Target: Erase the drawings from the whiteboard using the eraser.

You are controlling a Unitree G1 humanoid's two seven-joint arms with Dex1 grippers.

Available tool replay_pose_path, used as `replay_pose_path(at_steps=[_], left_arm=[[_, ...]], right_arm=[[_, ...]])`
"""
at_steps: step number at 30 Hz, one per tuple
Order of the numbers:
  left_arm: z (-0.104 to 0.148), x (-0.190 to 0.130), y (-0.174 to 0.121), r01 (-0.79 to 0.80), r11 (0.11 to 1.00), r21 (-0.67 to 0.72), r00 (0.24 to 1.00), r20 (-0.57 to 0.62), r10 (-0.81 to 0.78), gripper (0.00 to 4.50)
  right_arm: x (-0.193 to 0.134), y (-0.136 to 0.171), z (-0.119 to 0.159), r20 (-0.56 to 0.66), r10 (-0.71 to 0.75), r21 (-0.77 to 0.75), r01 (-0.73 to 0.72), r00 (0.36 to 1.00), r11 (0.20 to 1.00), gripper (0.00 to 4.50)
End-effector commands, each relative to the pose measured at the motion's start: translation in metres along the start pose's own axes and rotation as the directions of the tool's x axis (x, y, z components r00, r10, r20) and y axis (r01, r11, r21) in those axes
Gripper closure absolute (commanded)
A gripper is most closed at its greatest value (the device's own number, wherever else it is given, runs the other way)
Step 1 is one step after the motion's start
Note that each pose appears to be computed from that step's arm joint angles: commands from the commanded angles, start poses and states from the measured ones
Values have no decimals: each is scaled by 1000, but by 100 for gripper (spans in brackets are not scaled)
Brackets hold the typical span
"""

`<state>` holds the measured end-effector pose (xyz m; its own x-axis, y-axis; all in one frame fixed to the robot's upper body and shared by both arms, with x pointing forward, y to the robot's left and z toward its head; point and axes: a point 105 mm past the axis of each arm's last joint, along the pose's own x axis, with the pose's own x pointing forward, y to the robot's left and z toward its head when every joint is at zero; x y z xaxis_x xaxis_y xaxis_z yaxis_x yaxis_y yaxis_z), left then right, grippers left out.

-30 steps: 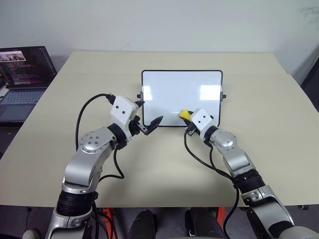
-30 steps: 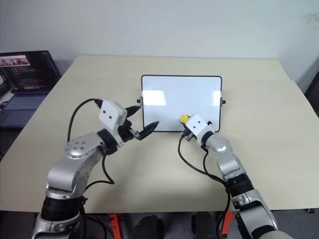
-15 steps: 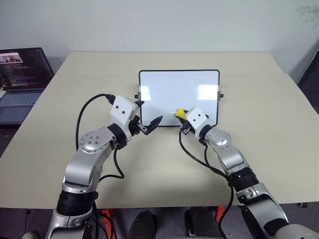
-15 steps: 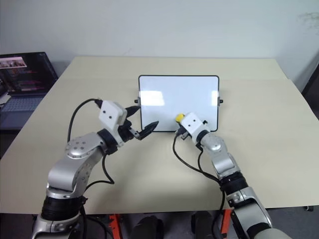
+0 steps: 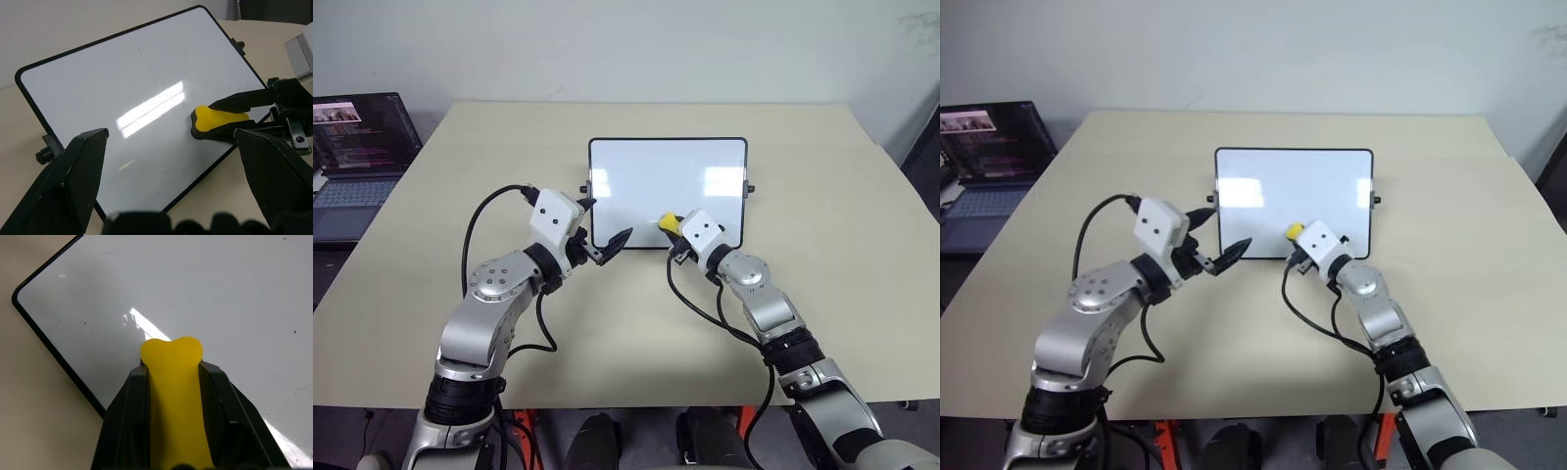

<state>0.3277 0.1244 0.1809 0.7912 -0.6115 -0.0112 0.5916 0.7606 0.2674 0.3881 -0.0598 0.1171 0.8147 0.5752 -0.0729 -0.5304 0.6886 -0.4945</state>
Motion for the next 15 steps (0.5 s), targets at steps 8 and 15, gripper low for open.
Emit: replay_pose_path(at_steps=[8, 15], left_arm=[[13, 1, 3, -7, 1000, 30, 999, 41, 5, 0], [14, 1, 3, -3, 999, 34, 999, 40, 2, 0]], right_arm=[[-17, -18, -23, -81, -51, -15, 50, 995, 999, 340], [-17, -18, -23, -82, -54, -16, 53, 995, 998, 340]])
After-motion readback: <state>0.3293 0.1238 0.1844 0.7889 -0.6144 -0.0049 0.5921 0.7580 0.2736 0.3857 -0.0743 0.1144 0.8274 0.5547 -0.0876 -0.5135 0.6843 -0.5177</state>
